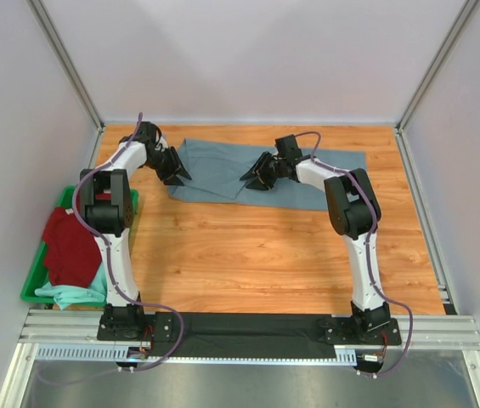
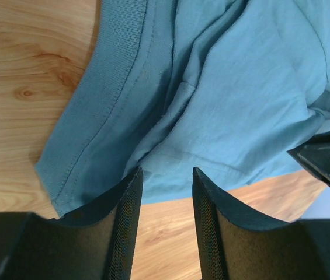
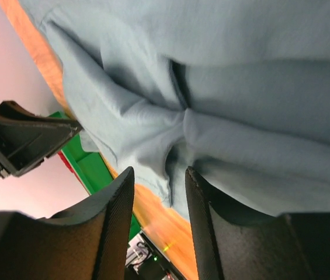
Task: Fold and stack the t-shirts
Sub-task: Fold the tshirt
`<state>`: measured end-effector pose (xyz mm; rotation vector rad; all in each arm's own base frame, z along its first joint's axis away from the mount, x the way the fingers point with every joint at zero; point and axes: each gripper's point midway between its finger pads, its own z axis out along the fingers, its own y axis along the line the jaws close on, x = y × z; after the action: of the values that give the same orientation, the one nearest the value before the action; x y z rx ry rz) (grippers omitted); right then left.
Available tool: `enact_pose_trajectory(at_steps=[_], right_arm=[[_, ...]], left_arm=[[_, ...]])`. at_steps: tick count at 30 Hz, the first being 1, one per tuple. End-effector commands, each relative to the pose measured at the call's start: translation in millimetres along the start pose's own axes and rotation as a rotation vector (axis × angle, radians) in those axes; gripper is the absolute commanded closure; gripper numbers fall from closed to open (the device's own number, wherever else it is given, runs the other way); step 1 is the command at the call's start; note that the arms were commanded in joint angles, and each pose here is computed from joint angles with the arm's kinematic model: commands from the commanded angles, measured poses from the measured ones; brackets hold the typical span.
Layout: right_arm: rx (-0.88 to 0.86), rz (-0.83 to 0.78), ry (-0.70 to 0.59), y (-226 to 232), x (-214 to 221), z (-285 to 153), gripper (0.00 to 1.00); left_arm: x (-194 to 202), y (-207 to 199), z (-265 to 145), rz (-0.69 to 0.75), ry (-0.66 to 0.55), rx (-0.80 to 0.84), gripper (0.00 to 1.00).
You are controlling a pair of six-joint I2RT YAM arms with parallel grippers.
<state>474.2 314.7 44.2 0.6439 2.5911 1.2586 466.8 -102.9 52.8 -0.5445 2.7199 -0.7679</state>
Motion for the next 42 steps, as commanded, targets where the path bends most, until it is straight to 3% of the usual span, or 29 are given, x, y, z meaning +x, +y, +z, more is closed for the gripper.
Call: enact_pose_trajectory(at_steps=[1, 14, 16, 19, 20, 24, 26, 42], right_arm=[[-0.082, -0.077, 0.020, 34, 14, -17, 0.59], [-0.077, -0.086, 0.071, 34, 43, -3, 0.62], [-0.073, -0.085, 0.076, 33, 44, -1, 0.65], [-0.074, -0.082, 0.073, 33, 44, 1, 0.74], [-0.071, -0.081, 0.071, 32, 43, 2, 0.74], [-0.077, -0.088, 0.055, 37, 39, 2, 0.92], [-0.074, -0.099, 0.053, 40, 37, 0, 1.00], [-0.131, -0.133, -0.067, 66, -33, -19, 1.00]], left_arm=[[-13, -5, -6, -0.003, -0.039, 0.001, 0.53], [-13, 3, 6, -0.022, -0.024, -0.016, 0.54], [-13, 2, 6, -0.024, -0.024, -0.009, 0.60], [-18, -2, 5, -0.022, -0.036, -0.004, 0.80], [-20, -3, 5, -0.020, -0.040, -0.002, 0.80], [-26, -15, -1, -0.029, -0.056, 0.026, 1.00], [-30, -24, -7, -0.028, -0.077, 0.038, 1.00], [-91, -113, -38, 0.017, -0.315, 0.306, 1.00]])
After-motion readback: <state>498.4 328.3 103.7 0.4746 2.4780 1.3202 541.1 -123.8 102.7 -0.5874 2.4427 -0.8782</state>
